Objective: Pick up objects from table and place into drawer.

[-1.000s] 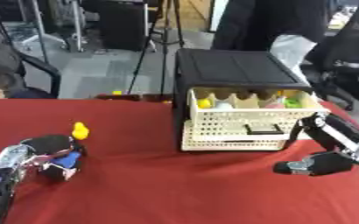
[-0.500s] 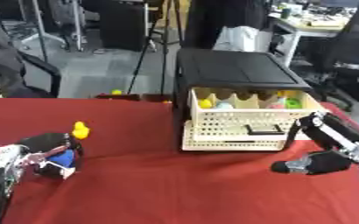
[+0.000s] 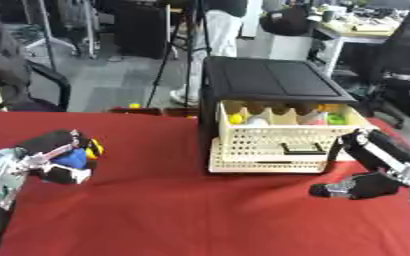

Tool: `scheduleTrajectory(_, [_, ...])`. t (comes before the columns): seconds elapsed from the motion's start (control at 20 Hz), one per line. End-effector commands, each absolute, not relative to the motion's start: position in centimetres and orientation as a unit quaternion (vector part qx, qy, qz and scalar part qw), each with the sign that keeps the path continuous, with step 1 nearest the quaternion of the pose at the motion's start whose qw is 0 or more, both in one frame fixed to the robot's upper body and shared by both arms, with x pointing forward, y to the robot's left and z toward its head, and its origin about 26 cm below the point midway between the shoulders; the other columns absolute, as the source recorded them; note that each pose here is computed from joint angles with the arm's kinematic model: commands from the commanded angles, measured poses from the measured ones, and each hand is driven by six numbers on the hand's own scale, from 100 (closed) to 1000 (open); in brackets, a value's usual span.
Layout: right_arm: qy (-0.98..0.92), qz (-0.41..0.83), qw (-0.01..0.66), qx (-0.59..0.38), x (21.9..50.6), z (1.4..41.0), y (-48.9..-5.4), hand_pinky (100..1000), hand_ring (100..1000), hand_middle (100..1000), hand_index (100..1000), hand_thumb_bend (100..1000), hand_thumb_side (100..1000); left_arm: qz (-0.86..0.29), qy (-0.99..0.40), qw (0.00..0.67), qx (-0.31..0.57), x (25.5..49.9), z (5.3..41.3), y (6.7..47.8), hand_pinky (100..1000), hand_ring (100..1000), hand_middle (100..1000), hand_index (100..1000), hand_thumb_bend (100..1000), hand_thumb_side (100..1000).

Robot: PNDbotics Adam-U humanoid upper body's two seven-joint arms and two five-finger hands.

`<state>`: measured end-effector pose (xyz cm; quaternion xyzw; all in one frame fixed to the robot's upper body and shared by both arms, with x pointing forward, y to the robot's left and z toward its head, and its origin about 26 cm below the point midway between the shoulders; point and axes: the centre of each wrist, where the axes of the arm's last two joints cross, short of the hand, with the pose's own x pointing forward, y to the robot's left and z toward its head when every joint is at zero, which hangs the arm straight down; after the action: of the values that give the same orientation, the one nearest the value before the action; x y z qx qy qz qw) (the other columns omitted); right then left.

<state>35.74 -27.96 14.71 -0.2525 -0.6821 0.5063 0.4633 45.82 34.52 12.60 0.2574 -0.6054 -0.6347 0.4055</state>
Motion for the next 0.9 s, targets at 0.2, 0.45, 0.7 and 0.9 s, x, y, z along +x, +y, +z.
scheduleTrajectory(0.2, [-0.686, 0.511, 0.451, -0.257, 36.0, 15.6, -27.8, 118, 100, 100, 529, 897, 626, -0.601, -0.664, 0.377, 0.236, 46.4, 17.7, 32.7, 100, 100, 220, 674, 100, 339])
scheduleTrajectory(0.45, [-0.690, 0.514, 0.445, -0.249, 36.1, 15.6, -27.2, 119, 100, 100, 528, 894, 627, -0.577, -0.708, 0.353, 0.203, 46.8, 20.0, 30.4, 100, 100, 157, 648, 100, 421])
scheduleTrajectory(0.7, [-0.697, 0.518, 0.433, -0.240, 36.4, 16.2, -26.3, 119, 100, 100, 528, 893, 629, -0.560, -0.737, 0.330, 0.183, 47.1, 22.1, 28.6, 100, 100, 149, 645, 100, 461])
scheduleTrajectory(0.9, [-0.704, 0.521, 0.422, -0.235, 36.6, 16.7, -25.6, 120, 100, 100, 528, 892, 630, -0.545, -0.756, 0.317, 0.176, 47.2, 23.6, 27.7, 100, 100, 149, 644, 100, 496])
